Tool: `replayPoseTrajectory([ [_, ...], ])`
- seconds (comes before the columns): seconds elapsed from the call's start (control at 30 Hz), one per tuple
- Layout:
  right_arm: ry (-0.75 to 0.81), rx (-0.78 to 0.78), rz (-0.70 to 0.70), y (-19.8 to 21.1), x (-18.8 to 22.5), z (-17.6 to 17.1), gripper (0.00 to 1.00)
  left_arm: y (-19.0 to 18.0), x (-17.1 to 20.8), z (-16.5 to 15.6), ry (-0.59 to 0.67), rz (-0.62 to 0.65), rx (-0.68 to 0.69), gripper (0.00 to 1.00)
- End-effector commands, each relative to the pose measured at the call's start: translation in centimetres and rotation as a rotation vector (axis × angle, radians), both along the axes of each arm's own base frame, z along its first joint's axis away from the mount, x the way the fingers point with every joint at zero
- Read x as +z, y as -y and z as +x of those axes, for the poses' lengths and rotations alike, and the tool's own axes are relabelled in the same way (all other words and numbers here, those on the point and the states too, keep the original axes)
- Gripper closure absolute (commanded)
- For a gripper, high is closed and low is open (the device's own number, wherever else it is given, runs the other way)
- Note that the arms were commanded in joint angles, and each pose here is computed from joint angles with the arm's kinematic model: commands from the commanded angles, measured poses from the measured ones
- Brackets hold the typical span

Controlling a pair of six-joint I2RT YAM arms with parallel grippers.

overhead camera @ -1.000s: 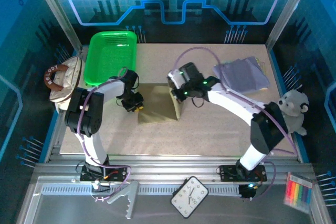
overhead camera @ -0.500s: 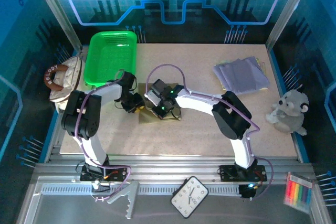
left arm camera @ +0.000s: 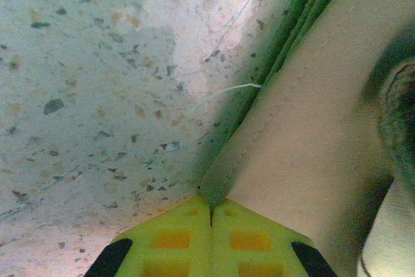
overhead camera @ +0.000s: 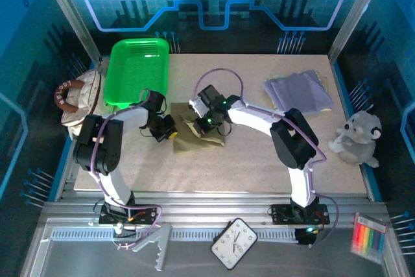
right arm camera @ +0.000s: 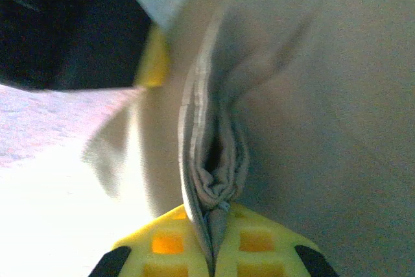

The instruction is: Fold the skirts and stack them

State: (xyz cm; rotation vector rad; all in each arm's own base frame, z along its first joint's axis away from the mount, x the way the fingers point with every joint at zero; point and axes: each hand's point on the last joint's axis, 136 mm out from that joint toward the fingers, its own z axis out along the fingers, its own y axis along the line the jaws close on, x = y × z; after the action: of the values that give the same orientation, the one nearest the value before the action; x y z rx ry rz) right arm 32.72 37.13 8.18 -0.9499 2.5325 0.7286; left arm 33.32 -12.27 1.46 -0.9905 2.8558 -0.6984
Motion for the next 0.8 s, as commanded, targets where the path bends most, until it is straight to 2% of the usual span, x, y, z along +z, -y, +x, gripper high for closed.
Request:
replayPoseTrajectory([
  [0.0,-0.013,0.047,0.213,-3.9,4.8,-1.0,1.00,4.3,-1.2,-2.4,-0.084,-0.131,-0.087,1.00],
  [0.33,-0.138,-0.004,0.122,-5.0,-2.9,-1.4,1.00,4.2,-0.7,-2.3,-0.070,-0.137,-0.082,1.00],
  [0.43,-0.176,-0.012,0.146,-5.6,-3.0,-1.2,1.00,4.2,-0.4,-2.2,-0.064,-0.143,-0.081,1.00],
  [0.63,-0.143,0.003,0.223,-6.8,0.5,-0.9,1.00,4.2,-0.2,-2.2,-0.062,-0.147,-0.076,1.00],
  [0.77,-0.175,-0.020,0.107,-5.3,-3.8,-1.2,1.00,3.4,0.7,-1.8,-0.049,-0.134,-0.075,0.95],
])
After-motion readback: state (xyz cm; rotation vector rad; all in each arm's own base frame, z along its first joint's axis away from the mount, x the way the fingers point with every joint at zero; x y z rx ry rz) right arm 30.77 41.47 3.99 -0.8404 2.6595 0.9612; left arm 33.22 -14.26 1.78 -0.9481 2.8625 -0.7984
